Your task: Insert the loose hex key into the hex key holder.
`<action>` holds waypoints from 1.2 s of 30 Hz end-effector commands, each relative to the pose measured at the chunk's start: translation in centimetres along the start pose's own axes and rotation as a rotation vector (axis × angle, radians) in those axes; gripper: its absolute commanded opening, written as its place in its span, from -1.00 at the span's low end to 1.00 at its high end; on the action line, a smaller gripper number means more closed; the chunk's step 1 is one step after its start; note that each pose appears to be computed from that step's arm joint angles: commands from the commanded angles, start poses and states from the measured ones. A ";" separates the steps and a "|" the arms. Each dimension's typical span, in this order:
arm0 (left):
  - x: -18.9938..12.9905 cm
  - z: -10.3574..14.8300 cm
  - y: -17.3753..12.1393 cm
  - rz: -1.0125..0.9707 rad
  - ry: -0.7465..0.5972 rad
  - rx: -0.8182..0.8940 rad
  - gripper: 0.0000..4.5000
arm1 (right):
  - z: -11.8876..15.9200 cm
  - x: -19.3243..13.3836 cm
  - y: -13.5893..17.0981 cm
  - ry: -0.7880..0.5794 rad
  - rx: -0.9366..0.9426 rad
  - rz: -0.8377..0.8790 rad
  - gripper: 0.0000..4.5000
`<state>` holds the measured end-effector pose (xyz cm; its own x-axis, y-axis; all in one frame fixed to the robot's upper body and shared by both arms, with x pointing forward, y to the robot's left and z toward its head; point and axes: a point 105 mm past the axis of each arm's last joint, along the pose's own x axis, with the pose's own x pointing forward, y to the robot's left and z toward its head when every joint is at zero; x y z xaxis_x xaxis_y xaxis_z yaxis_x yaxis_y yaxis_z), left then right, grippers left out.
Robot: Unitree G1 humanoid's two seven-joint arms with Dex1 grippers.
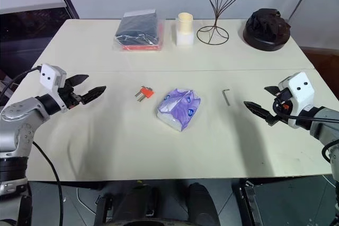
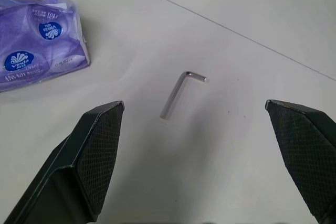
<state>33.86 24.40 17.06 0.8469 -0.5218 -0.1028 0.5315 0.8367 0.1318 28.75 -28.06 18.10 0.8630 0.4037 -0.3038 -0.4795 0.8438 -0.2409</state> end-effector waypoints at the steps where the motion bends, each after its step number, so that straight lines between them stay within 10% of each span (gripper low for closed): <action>1: 0.0 1.4 0.1 -0.036 -0.018 0.065 0.98 | 1.8 -0.1 0.2 -0.031 -0.069 0.000 1.00; 13: -0.8 1.8 -6.6 -0.676 0.195 0.250 0.98 | 4.1 0.6 6.6 -0.011 -0.119 0.296 1.00; 20: 0.7 2.5 -6.5 -0.659 0.147 0.256 0.98 | 4.6 4.6 14.7 -0.086 -0.051 0.457 1.00; 36: 0.5 1.3 -6.6 -0.555 0.118 0.189 0.98 | 2.8 10.1 18.6 -0.061 -0.019 0.435 1.00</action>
<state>30.89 18.35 16.45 0.4251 -0.8369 -0.3447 0.9051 0.3885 0.1729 28.91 -7.85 12.34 0.5894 0.7245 -0.3575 -0.7946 0.5996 -0.0949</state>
